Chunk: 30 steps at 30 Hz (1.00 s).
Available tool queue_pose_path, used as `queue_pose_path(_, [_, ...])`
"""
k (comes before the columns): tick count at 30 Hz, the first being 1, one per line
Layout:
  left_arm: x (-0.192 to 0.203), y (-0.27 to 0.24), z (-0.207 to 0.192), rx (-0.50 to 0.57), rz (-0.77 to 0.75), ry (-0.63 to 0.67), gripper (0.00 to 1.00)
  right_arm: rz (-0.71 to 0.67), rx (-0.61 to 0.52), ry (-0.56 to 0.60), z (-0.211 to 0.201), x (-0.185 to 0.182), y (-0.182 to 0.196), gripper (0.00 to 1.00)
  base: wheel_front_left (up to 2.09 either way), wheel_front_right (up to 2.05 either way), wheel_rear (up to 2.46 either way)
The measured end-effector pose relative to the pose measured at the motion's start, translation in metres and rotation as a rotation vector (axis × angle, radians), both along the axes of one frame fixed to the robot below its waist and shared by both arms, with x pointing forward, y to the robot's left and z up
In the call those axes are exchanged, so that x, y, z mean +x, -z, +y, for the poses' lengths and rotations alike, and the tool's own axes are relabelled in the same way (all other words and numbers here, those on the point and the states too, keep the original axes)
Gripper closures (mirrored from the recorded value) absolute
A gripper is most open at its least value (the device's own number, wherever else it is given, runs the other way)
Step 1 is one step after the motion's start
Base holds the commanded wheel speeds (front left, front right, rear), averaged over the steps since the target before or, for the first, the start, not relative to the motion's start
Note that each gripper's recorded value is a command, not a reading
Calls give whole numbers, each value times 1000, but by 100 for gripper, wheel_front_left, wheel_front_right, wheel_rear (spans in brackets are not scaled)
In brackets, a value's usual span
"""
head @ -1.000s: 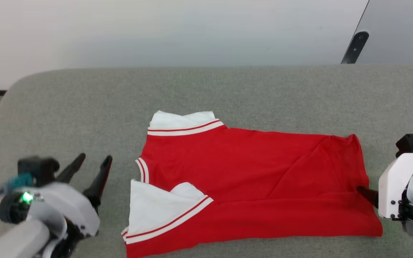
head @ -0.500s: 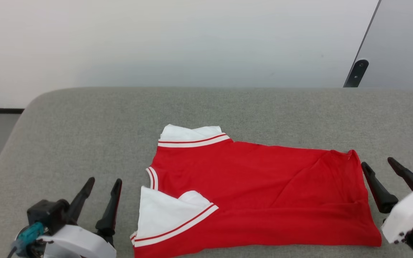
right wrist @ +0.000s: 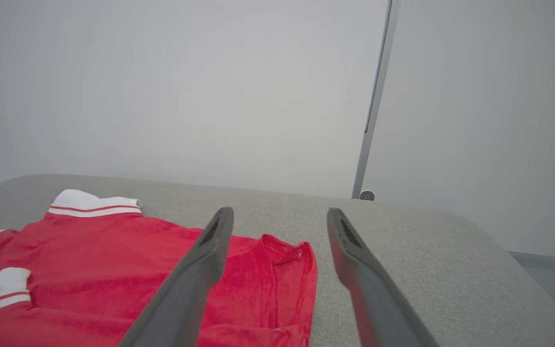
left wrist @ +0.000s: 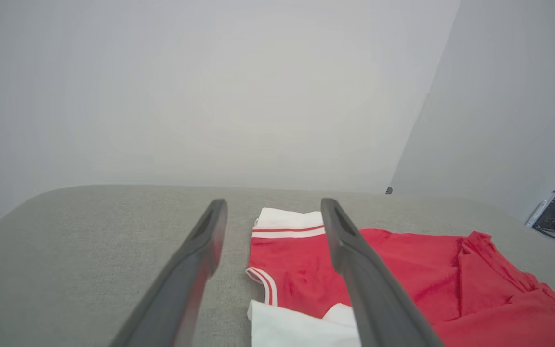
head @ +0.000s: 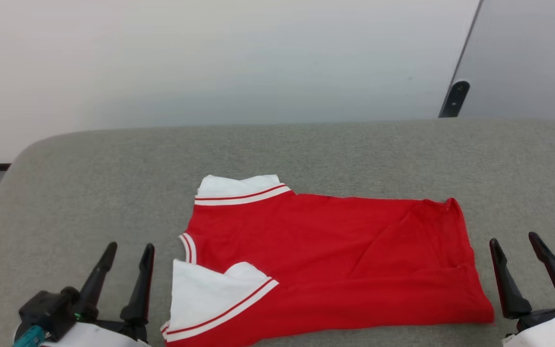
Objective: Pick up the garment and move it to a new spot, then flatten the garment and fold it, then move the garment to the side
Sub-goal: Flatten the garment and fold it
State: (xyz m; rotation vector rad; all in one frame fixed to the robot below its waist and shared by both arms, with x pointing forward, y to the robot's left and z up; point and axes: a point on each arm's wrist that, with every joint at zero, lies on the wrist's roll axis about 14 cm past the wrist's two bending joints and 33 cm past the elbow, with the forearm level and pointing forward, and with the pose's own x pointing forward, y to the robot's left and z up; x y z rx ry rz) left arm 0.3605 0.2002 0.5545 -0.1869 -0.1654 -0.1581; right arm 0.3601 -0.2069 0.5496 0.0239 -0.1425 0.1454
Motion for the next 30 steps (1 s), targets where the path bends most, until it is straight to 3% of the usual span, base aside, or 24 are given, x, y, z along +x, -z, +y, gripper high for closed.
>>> queue_pose_path(7, [34,17,-14,-30,144,117,0,36,17,21,-4,-5,9,0,0,0,0])
queue_pose_path(12, [81,12,-21,24,327,219,0,28,16,7,0,8,5,0,0,0,0])
queue_pose_path(21, [162,3,-30,214,607,332,0,74,49,17,-1,34,22,0,0,0,0])
queue_pose_path(30, [204,57,-45,355,917,402,0,154,61,59,-14,49,56,0,0,0,0])
